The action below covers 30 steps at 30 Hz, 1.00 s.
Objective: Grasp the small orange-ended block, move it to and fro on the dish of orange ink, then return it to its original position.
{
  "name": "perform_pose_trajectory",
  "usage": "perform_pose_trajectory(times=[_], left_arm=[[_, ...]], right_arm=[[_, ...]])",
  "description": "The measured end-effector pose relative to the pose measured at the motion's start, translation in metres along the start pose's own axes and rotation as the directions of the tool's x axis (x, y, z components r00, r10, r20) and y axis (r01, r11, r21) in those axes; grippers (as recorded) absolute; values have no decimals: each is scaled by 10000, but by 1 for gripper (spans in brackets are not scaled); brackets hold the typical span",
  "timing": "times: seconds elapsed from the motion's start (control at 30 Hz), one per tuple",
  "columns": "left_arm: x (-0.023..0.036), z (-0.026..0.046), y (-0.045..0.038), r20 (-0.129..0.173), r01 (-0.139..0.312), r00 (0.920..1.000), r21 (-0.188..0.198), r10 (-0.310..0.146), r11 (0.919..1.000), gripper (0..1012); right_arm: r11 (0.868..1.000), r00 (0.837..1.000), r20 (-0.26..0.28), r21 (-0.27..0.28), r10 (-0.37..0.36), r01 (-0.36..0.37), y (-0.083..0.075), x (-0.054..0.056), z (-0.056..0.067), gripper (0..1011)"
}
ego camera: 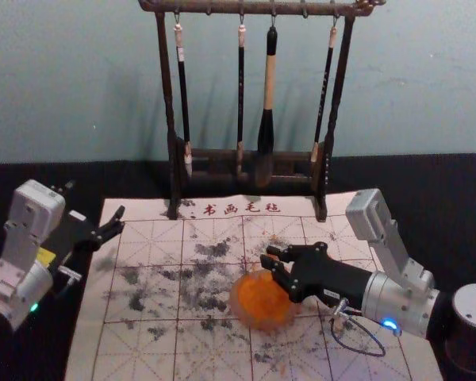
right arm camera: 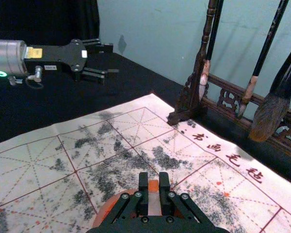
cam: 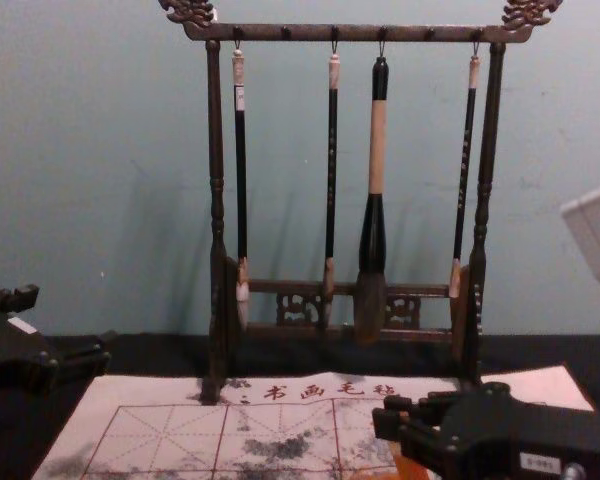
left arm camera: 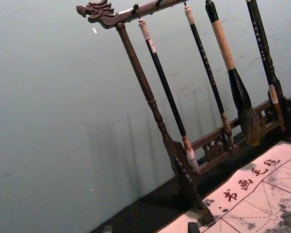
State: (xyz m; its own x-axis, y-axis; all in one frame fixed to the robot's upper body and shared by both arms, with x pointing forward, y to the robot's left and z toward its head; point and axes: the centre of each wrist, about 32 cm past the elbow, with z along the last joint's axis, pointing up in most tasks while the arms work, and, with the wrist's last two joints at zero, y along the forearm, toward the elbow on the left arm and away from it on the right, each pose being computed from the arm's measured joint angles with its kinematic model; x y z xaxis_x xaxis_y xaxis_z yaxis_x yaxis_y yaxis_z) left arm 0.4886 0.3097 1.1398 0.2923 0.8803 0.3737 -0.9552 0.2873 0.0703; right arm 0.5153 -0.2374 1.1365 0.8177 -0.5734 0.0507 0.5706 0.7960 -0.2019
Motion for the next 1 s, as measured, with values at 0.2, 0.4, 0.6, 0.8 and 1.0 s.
perform_pose_trajectory(times=[0.2, 0.4, 0.6, 0.8, 1.0], left_arm=[[0, 0, 0, 0, 0, 10000, 0, 0, 10000, 1001], [0, 0, 0, 0, 0, 10000, 0, 0, 10000, 1001], [0, 0, 0, 1, -1, 10000, 0, 1, 10000, 1001], [0, 0, 0, 0, 0, 10000, 0, 0, 10000, 1001], [0, 0, 0, 0, 0, 10000, 0, 0, 10000, 1001]], right_arm=[[9998, 9998, -102, 101, 187, -186, -39, -41, -1, 88], [9987, 9986, -336, 321, 399, -388, -29, -69, -18, 88], [9964, 9980, -513, 791, 360, -318, -22, -65, -56, 88], [9890, 9989, -436, 1473, 195, -129, -49, -76, -110, 88], [9771, 9995, -307, 2125, 20, 45, -109, -108, -165, 88]])
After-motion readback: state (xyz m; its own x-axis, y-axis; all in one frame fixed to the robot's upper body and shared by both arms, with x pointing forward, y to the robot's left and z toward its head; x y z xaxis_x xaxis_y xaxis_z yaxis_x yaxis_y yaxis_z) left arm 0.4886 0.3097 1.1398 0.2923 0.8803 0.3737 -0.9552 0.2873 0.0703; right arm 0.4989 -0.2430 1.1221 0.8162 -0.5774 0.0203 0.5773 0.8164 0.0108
